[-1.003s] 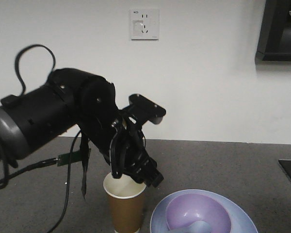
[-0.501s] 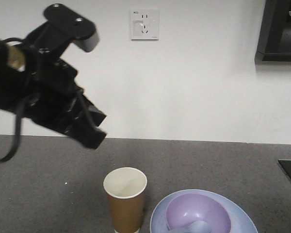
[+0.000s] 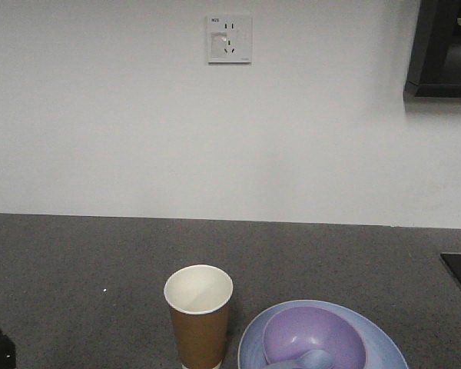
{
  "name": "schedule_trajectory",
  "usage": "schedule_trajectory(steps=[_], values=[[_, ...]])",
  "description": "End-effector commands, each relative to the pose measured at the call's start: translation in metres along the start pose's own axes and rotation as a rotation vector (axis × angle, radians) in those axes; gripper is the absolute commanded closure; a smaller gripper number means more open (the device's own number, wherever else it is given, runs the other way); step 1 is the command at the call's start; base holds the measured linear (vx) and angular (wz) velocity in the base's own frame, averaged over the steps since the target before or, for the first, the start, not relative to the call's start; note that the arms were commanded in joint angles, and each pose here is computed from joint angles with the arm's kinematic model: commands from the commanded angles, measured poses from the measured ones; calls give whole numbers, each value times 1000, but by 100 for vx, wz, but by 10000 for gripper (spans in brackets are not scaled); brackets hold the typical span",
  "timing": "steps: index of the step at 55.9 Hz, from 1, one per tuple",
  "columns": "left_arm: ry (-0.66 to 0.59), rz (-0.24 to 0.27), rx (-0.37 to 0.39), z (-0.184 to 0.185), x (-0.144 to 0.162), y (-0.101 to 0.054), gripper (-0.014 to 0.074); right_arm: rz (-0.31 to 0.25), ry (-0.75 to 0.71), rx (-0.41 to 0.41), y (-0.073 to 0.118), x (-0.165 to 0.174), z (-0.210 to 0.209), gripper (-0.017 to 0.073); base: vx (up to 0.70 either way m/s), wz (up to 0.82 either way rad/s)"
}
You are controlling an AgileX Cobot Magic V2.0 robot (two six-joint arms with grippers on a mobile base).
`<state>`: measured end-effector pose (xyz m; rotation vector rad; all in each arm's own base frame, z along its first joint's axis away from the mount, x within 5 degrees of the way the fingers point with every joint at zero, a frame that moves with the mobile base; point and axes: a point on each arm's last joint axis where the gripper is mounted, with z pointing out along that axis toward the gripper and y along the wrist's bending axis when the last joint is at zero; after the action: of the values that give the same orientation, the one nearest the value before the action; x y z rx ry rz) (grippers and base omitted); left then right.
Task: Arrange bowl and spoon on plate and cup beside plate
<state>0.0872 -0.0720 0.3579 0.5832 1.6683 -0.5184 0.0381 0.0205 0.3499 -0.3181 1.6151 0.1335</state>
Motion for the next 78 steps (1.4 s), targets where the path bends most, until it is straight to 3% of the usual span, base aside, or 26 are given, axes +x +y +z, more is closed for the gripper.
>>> schedule_trajectory(steps=[1,26,32,35,42,48,54,57,65,78], values=[[-146,-22,11,-10,-15,-1,597,-3,-98,36,-4,-15,-1,568,0,0],[-142,-21,11,-11,-12,-1,597,-3,-98,36,-4,-15,-1,568,0,0],[-176,9,5,-10,-11,-1,597,-3,-98,36,-4,-15,-1,568,0,0],[-210,78,-31,-12,-7,2,597,-3,-97,35,-4,-14,-1,568,0,0],[-266,97,-173,-22,18,15,597,-3,-97,35,-4,-14,-1,568,0,1],[-264,82,-351,-30,61,27,597,-3,-97,35,-4,-14,-1,568,0,0],[-286,9,-484,-40,104,32,597,-3,-97,35,-4,-14,-1,568,0,0],[-297,2,-542,-43,123,33,597,-3,-97,35,-4,-14,-1,568,0,0],[-329,13,-590,-45,150,32,597,-3,-97,35,-4,-14,-1,568,0,0],[-290,1,-590,-43,151,33,597,-2,-95,35,-4,-14,-1,568,0,0]])
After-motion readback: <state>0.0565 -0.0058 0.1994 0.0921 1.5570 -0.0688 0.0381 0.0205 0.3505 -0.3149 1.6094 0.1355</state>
